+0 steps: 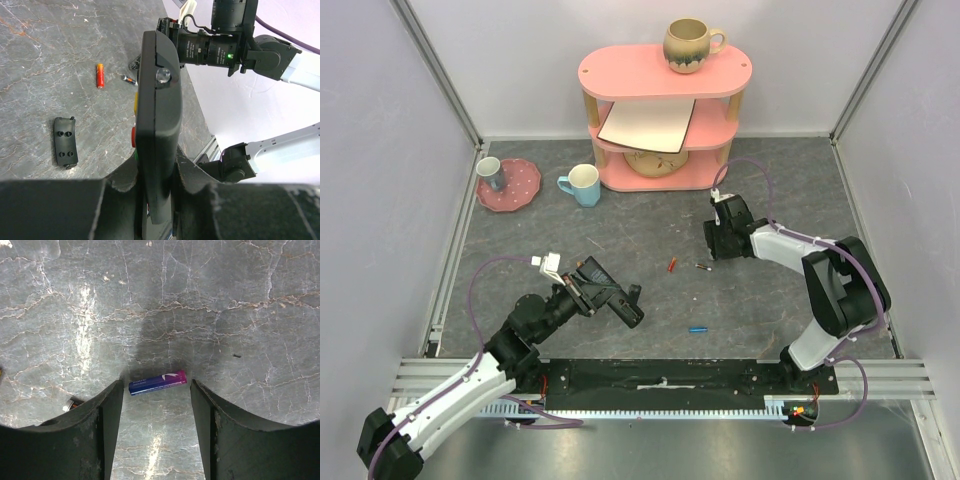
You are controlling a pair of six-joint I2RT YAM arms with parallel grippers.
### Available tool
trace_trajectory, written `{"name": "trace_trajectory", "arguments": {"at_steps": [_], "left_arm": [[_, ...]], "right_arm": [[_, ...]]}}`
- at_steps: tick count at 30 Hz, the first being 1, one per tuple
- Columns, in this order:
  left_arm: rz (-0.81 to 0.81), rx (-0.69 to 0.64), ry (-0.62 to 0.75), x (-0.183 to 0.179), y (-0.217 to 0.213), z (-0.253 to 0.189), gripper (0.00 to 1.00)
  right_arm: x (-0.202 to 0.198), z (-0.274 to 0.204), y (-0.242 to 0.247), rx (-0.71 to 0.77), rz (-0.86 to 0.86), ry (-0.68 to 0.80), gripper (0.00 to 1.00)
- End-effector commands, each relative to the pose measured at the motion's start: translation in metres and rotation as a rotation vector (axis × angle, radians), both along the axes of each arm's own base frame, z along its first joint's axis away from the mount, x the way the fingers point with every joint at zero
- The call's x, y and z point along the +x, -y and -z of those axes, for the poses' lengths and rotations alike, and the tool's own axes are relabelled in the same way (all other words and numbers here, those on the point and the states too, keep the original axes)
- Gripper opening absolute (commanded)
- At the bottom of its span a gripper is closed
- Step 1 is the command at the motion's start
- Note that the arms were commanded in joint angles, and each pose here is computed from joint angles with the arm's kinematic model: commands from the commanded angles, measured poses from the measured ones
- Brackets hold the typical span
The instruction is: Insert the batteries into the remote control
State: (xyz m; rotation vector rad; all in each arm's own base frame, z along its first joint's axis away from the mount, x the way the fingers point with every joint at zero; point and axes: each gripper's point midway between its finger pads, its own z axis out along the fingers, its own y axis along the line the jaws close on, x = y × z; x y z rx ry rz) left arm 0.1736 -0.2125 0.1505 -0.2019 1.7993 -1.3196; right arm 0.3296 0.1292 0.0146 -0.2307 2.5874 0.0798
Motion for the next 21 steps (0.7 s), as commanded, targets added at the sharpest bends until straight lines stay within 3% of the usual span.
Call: {"name": "trace_trajectory", "arguments": {"at_steps": [1, 6, 16, 19, 21], "left_arm": [[0.011, -0.008, 0.008, -0.002, 0.001, 0.009, 0.02], [0.012, -0.013, 0.009, -0.002, 0.001, 0.007, 0.02], [0.012, -0.022, 0.015, -0.003, 0.001, 0.005, 0.02], [0.011, -0.023, 0.018, -0.002, 0.000, 0.004, 0.02], [0.009, -0.022, 0.017, -0.002, 0.000, 0.004, 0.02]], "right_arm": [[-0.027, 0.014, 0.008, -0.023, -0.004, -0.096, 0.61], [-0.027, 0.017, 0.007, -0.019, -0.004, -0.105, 0.56], [-0.029, 0.017, 0.001, 0.046, 0.051, -0.075, 0.32], [-0.026, 0.008, -0.003, 0.083, 0.072, -0.047, 0.32], [-0.025, 0.004, -0.002, 0.080, 0.078, -0.040, 0.38]]}}
